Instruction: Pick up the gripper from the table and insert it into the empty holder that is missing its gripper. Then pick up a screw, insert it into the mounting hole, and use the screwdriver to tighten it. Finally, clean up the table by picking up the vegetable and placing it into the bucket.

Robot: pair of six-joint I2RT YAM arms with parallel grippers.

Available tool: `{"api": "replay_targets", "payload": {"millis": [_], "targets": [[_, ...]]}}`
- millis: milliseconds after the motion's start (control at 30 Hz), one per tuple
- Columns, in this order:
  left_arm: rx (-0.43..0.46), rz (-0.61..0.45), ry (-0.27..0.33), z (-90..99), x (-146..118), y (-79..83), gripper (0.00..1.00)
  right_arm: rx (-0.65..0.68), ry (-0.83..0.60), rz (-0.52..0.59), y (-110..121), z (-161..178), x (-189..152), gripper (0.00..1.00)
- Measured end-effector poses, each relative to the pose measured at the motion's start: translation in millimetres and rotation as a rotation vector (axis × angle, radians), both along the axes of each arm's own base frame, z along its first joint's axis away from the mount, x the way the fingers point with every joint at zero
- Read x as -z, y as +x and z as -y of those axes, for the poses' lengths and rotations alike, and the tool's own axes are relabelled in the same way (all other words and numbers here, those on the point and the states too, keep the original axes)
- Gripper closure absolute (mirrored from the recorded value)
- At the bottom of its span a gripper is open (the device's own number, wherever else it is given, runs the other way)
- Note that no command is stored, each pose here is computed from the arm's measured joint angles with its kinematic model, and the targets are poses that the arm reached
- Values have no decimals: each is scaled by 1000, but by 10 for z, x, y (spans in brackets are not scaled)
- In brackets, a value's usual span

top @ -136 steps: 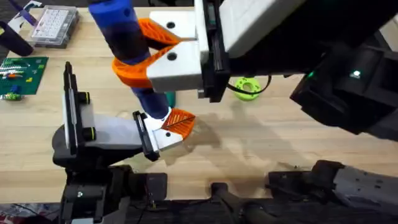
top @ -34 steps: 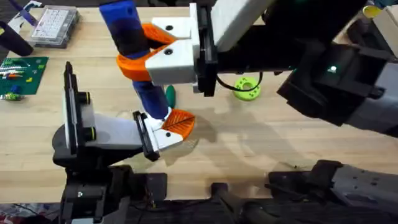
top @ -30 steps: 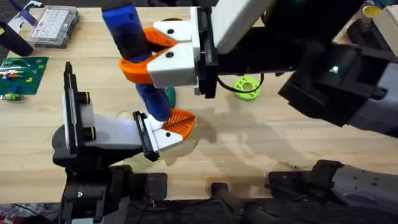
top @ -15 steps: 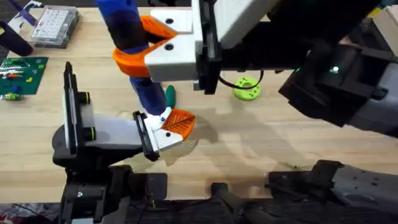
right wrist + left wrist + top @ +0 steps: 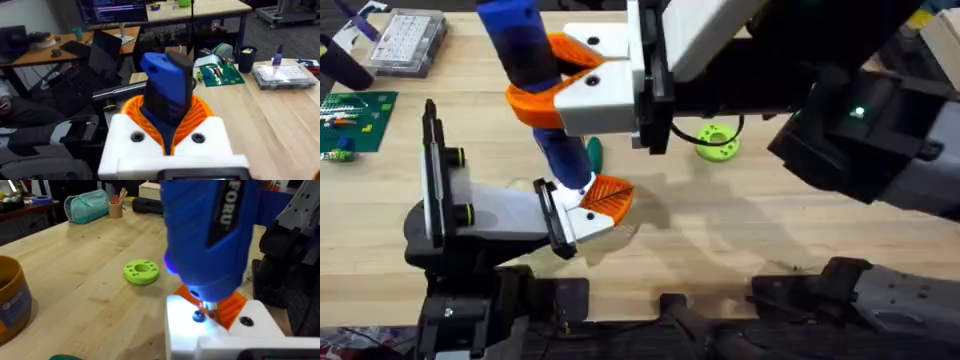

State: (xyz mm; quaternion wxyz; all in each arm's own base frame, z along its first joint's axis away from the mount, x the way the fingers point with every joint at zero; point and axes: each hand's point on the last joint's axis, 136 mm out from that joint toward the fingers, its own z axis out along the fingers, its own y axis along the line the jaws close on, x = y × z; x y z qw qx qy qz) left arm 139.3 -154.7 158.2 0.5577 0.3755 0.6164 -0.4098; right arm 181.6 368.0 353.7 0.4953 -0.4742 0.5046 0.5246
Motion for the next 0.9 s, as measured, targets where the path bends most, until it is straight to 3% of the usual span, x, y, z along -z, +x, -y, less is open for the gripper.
{"api": "replay_targets", "payload": {"millis": [900], "targets": [[0,0,0,0,-1,0,985,1,-11,17,1,-2,29,957]]}}
